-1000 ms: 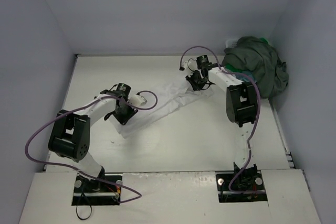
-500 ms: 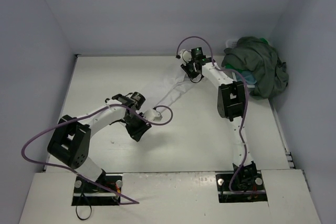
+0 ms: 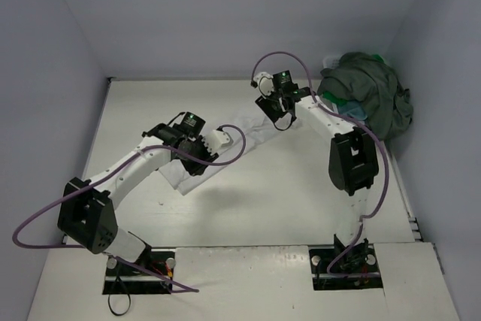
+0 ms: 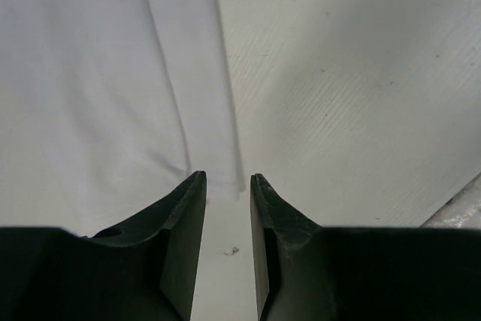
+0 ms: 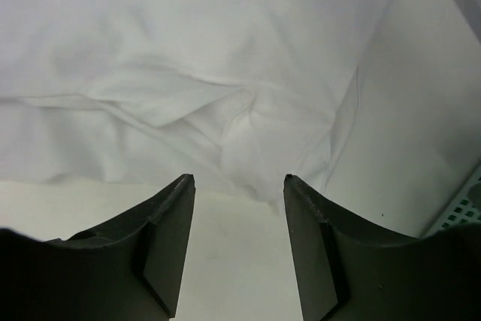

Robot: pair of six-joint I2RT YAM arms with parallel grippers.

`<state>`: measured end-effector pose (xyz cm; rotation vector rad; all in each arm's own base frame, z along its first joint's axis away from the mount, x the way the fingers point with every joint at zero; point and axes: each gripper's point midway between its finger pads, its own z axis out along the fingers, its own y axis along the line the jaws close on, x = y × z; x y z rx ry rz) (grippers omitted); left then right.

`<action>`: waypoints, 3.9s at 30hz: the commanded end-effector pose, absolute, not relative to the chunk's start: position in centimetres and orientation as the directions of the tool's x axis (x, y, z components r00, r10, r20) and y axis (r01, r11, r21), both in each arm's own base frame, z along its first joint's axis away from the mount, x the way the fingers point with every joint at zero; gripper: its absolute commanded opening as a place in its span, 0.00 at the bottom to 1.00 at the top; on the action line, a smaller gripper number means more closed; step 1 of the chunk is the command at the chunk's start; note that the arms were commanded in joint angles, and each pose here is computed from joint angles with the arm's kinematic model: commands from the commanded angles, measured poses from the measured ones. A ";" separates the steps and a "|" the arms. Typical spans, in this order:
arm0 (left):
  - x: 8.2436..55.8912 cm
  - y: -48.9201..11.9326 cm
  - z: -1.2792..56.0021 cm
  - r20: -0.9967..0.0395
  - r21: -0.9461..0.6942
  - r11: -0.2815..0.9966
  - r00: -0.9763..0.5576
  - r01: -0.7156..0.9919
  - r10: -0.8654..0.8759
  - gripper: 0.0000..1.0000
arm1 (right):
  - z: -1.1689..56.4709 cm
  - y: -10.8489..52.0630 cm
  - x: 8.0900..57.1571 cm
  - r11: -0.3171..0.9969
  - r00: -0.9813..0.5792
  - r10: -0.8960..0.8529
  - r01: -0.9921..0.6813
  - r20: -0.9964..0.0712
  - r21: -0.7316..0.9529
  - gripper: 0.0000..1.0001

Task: Fold and stack the t-shirts
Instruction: Rotate the tshirt 90 degrees

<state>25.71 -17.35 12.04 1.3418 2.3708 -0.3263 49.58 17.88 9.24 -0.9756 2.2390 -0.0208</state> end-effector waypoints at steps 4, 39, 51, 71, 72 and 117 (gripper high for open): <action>29.5 -14.7 11.6 -0.420 0.164 0.554 -0.451 0.816 0.788 0.25 | 14.0 21.5 45.0 0.690 -0.422 -0.626 -0.692 -0.656 -0.213 0.35; 38.3 -8.1 5.9 -0.491 0.025 0.813 -0.701 0.582 0.517 0.01 | 3.6 35.8 38.0 0.475 -0.452 -0.615 -0.867 -0.647 0.154 0.00; 35.7 -7.6 4.4 -0.437 0.002 0.793 -0.713 0.609 0.549 0.01 | 1.8 34.9 36.5 0.464 -0.470 -0.652 -0.868 -0.595 0.178 0.00; 28.5 -13.2 10.0 -0.466 -0.236 0.680 -0.695 0.694 0.547 0.02 | 3.2 21.6 32.2 0.548 -0.536 -0.727 -0.829 -0.428 0.109 0.00; 28.3 -13.5 10.2 -0.469 -0.235 0.676 -0.691 0.698 0.550 0.02 | 3.1 20.5 32.7 0.567 -0.555 -0.716 -0.816 -0.423 0.110 0.00; 29.9 -13.3 12.7 -0.545 -0.122 0.724 -0.656 0.679 0.523 0.02 | 2.5 17.5 53.7 0.806 -0.656 -0.478 -0.592 -0.584 0.005 0.00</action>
